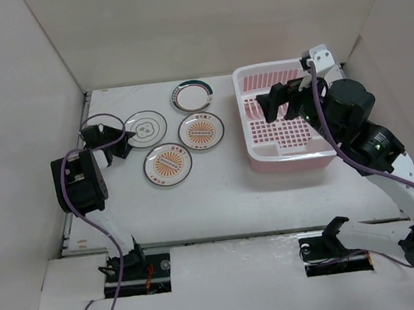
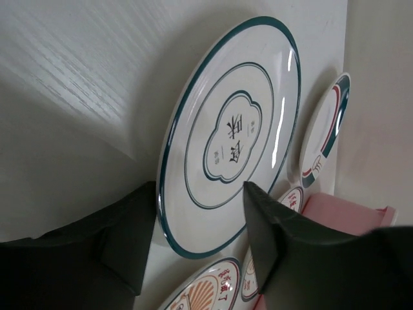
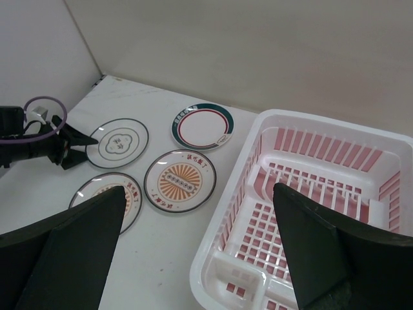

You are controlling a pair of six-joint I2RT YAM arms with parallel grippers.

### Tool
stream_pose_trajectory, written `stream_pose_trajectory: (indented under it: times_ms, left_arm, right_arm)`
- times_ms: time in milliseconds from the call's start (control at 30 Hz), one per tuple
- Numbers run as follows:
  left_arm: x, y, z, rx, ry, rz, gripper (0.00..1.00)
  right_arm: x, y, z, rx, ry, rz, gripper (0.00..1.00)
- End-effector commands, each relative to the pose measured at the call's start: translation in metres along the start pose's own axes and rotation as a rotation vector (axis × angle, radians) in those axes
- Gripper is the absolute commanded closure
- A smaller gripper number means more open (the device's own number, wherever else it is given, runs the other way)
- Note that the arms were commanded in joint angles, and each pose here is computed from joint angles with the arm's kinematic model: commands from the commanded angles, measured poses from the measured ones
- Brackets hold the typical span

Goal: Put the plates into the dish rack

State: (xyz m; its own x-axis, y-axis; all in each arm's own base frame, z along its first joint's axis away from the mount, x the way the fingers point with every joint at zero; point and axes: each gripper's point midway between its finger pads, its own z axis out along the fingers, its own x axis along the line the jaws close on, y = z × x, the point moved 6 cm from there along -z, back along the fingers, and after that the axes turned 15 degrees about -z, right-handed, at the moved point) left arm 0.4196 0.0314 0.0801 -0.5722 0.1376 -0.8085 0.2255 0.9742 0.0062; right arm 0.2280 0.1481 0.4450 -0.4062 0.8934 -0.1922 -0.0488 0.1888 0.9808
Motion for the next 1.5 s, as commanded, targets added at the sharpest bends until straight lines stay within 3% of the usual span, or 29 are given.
stream_pose_trajectory:
  times_ms: [0,133,267,400,433,700,900,1100,1133,1200,1367,1467]
  left_arm:
    - [0.0,0.001,0.007,0.004,-0.017,-0.012,0.51]
    - [0.006,0.0,0.009,0.007,-0.007,-0.016,0.56]
    - [0.005,0.001,0.009,0.005,-0.015,-0.013,0.71]
    - [0.014,0.0,0.013,0.013,0.012,-0.024,0.91]
    - [0.015,-0.001,0.013,0.015,0.02,-0.028,1.0]
    - [0.001,0.007,0.005,-0.025,-0.019,-0.005,1.0]
    - [-0.075,0.013,-0.043,-0.104,-0.216,0.144,1.0]
    - [-0.125,0.008,-0.083,-0.179,-0.18,0.298,1.0]
    - [-0.142,0.011,-0.091,-0.187,-0.195,0.318,1.0]
    - [-0.138,0.007,-0.09,-0.154,-0.089,0.318,1.0]
    - [-0.171,-0.014,-0.11,-0.131,-0.055,0.387,1.0]
    - [-0.175,-0.026,-0.119,-0.152,0.013,0.422,1.0]
  right_arm:
    - [0.0,0.019,0.002,-0.071,0.005,0.002,0.0]
    - [0.001,0.017,0.006,-0.062,0.007,0.0,0.0]
    - [0.005,0.013,0.012,-0.045,0.019,-0.005,0.0]
    - [0.006,0.011,0.015,-0.036,0.021,-0.007,0.0]
    - [0.006,0.011,0.015,-0.036,0.021,-0.007,0.0]
    - [0.007,0.006,0.022,-0.017,0.015,-0.021,0.0]
    - [0.016,-0.008,0.04,0.012,0.048,-0.069,0.0]
    - [0.041,-0.034,0.065,0.087,0.134,-0.153,0.0]
    - [0.047,-0.036,0.072,0.075,0.161,-0.209,0.0]
    - [0.074,-0.043,0.075,0.059,0.209,-0.296,0.0]
    - [0.128,-0.076,0.117,0.058,0.106,-0.556,0.0]
    - [0.154,-0.079,0.137,0.024,0.115,-0.633,0.0]
